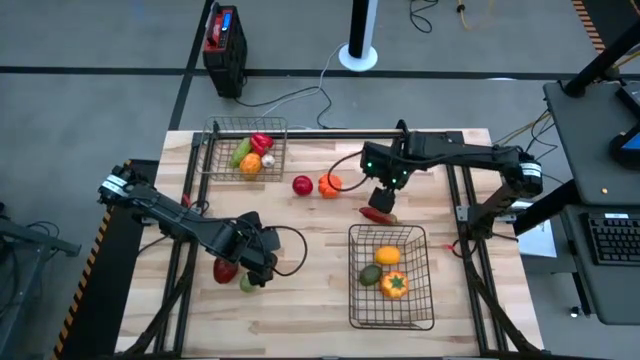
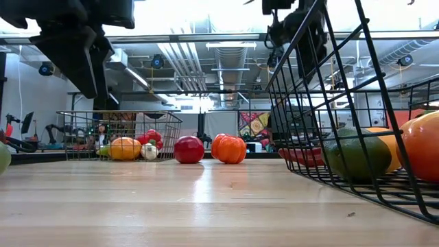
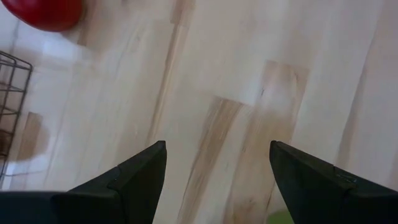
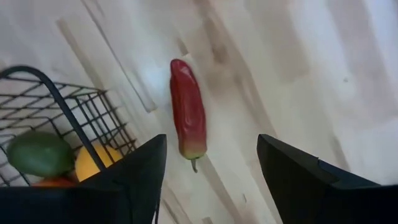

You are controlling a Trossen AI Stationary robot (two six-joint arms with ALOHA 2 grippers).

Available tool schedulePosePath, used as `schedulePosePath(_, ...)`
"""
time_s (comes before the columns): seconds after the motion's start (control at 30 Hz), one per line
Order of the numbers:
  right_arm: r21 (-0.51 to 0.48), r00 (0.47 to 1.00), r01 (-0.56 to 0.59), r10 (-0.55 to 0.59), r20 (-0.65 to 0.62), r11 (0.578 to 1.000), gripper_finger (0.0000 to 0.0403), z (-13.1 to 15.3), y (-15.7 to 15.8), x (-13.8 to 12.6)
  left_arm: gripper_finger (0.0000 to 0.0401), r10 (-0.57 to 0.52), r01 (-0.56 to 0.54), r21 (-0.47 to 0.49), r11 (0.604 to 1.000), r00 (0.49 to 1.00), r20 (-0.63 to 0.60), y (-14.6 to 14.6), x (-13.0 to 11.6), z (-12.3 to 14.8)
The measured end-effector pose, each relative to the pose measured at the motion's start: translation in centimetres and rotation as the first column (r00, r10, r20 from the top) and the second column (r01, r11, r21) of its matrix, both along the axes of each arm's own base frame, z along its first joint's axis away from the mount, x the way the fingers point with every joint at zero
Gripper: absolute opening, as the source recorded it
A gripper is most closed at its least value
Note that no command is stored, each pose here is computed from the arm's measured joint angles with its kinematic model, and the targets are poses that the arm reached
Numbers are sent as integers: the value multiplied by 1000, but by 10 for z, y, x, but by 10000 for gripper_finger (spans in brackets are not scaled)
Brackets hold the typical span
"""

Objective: Sort produce into baskets
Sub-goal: Put the red chili pepper into the gold wire basket

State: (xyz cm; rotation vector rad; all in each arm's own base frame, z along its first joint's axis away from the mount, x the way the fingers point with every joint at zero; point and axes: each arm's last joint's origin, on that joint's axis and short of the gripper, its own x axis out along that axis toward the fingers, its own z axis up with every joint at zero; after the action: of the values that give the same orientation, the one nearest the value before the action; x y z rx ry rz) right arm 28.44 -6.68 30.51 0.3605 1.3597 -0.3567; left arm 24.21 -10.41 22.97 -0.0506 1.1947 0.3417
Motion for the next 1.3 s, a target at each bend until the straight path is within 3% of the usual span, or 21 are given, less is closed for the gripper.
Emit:
schedulePosePath(0.37,6,998,-51,51,-29,999,268,-59,1,-2,266,2,-2,2,1000,1000,2,0,0,0)
schedulePosePath(0.6,13,998,-48,48,-45,999,271,-74,2,-5,266,2,-2,1,1000,1000,3,0,0,0)
schedulePosePath(0.67,17,999,-9,10,-46,1000,269,-76,1,-6,266,3,-3,1,1000,1000,3,0,0,0)
schedulePosePath(0.73,32,992,124,-122,-40,992,264,-78,-1,-6,266,3,-3,0,1000,1000,6,0,0,0)
schedulePosePath(0.83,63,925,379,-377,-43,923,254,-83,-8,-9,266,3,-3,-1,1000,1000,8,0,1,0)
schedulePosePath(0.9,73,891,454,-451,-62,888,248,-86,-9,-12,266,3,-3,-1,1000,1000,9,0,1,0)
schedulePosePath(1.07,95,882,471,-464,-87,877,253,-92,-8,-15,266,2,-2,-2,1000,1000,9,0,1,0)
schedulePosePath(1.3,122,900,435,-435,-26,892,266,-94,-9,-9,266,-1,0,24,1000,1000,19,0,1,1)
